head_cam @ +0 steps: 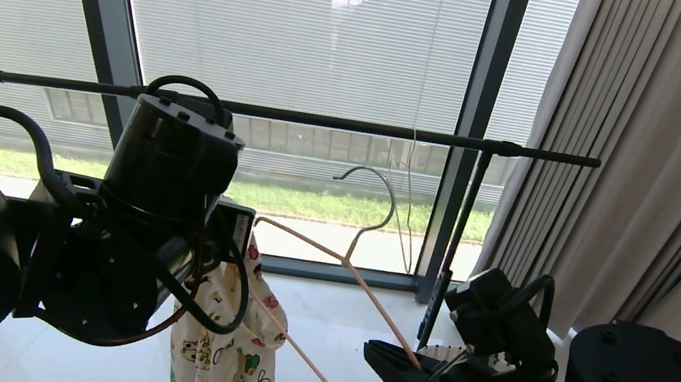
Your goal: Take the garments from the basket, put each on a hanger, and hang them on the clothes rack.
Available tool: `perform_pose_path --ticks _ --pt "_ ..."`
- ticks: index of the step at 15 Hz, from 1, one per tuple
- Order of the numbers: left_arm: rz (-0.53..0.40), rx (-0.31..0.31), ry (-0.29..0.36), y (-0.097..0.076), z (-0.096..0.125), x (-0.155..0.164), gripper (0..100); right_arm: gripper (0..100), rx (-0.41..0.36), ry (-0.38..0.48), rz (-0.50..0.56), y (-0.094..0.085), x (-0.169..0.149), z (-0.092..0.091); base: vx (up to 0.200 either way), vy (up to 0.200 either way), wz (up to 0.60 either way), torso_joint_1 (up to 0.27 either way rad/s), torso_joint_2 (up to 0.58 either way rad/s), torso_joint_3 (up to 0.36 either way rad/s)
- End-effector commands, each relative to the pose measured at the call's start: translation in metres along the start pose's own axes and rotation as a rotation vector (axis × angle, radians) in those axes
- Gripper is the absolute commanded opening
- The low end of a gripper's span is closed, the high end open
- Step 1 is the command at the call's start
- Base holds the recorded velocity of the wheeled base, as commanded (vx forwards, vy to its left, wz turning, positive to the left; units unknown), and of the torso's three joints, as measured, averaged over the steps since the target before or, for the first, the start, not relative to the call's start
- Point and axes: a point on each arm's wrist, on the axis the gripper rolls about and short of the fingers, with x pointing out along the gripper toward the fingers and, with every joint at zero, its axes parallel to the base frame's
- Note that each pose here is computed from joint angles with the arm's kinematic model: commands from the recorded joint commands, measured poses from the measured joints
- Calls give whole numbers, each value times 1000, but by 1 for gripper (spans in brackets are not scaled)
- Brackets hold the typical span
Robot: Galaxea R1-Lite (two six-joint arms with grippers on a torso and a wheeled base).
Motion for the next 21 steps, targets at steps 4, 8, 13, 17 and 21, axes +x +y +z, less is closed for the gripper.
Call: perform_pose_path --ticks 4,8,13,17,21 --pt "-317 35 -59 -14 7 -46 0 0 -5 24 -5 4 23 -4 0 0 0 0 0 0" --pt "-476 120 -126 1 14 -68 0 0 -5 30 -10 4 37 -8 0 0 0 0 0 0" --pt "-502 136 -129 4 7 -76 0 0 -4 10 -20 5 38 -4 0 0 0 0 0 0" --pt "-537 152 -134 -4 6 -81 100 0 -15 -52 -42 22 37 -1 0 0 0 0 0 0" --pt "-538 136 -150 10 2 -89 100 0 -50 -119 -134 14 40 -1 0 0 0 0 0 0"
